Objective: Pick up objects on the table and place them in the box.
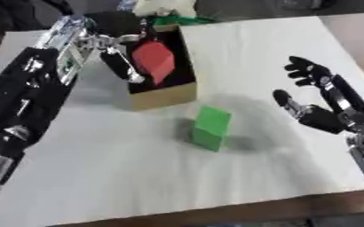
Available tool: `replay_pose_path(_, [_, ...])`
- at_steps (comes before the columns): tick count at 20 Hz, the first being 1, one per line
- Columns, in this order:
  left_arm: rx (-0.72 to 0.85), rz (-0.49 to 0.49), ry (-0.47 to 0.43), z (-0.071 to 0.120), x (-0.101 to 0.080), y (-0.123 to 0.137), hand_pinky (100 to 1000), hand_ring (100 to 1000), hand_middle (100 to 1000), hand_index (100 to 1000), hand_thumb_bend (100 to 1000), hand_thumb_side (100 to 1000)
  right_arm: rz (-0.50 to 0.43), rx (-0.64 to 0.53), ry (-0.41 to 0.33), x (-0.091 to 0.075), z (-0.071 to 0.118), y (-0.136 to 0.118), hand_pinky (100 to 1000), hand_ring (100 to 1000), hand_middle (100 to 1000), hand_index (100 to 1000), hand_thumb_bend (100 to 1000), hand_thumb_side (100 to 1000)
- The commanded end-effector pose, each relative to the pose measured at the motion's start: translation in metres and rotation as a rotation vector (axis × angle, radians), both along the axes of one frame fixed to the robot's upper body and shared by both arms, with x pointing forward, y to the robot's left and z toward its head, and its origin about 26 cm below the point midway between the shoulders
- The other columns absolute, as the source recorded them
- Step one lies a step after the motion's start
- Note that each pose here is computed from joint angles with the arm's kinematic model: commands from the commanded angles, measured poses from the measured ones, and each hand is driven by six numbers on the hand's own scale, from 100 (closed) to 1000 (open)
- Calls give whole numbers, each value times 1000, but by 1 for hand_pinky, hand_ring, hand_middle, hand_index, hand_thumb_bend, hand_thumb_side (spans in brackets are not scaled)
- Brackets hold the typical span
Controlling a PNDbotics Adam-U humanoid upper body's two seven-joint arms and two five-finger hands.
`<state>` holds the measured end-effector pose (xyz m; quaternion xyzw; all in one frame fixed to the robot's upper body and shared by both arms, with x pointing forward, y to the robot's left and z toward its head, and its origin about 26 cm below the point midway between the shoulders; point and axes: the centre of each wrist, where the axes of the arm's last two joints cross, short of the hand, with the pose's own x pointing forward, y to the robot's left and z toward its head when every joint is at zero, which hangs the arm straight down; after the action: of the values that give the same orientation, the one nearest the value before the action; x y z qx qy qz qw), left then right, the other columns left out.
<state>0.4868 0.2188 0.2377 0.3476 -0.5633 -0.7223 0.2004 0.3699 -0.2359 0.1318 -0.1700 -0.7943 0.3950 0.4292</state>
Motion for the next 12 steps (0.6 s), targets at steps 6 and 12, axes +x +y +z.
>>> replay_pose_path(6, [11,85,-97,0,7,9,828,783,789,936,623,685,9,4,-23,2,9,0,783,835,832,980,380,728])
replay_pose_path(12, [50,64,-152,13,1,12,861,824,858,970,817,827,0,-2,-30,2,11,-2,784,835,833,982,382,727])
